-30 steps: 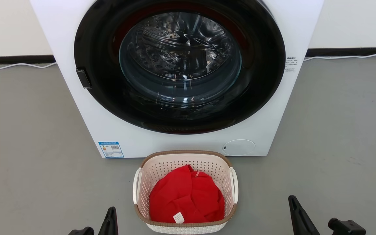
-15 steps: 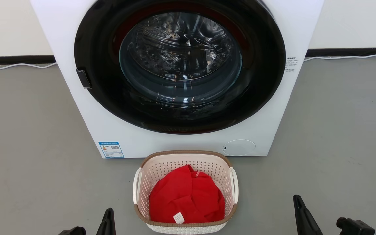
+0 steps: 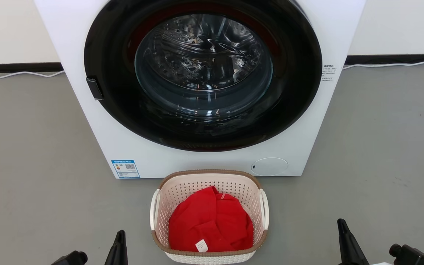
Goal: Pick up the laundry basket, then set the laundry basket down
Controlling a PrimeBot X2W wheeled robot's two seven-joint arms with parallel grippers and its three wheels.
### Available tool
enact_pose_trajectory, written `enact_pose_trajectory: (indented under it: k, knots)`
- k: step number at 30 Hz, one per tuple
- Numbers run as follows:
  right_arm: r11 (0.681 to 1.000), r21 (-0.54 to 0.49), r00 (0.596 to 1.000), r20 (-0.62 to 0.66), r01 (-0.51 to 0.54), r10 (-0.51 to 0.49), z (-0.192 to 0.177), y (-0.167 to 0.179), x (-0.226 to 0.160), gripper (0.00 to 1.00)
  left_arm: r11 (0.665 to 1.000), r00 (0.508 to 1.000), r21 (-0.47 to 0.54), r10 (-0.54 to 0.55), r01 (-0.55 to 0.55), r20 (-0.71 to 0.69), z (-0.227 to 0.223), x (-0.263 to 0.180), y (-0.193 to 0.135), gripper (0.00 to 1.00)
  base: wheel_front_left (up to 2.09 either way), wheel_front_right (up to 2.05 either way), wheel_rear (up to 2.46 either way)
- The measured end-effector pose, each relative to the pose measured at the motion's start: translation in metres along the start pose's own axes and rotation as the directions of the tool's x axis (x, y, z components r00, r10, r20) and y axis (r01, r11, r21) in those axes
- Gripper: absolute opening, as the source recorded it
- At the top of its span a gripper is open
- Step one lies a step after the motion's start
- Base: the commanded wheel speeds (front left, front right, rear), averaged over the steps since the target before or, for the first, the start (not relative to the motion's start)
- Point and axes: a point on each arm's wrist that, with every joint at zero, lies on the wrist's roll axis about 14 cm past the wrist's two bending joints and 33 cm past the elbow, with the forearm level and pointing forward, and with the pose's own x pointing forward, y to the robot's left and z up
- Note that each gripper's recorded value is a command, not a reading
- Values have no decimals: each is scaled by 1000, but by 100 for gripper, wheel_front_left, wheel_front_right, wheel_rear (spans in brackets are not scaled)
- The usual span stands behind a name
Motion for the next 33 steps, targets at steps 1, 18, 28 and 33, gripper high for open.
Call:
enact_pose_trajectory:
  k: [1,18,28,33]
  knots:
    - [1000,10,1000,2,2,-2,0,0,0,0,1000,1000,-9,1,-1,-5,0,0,0,0,0,0,0]
    - [981,192,1000,8,22,-24,9,-3,8,0,979,1000,-204,3,-9,-27,4,5,3,0,0,0,0]
    - [956,292,999,15,32,-38,14,-6,11,0,951,999,-310,-7,-3,-33,8,10,2,0,0,0,0]
    - [939,341,999,9,37,-42,14,-7,11,0,932,999,-361,-8,-4,-32,10,11,3,0,0,0,0]
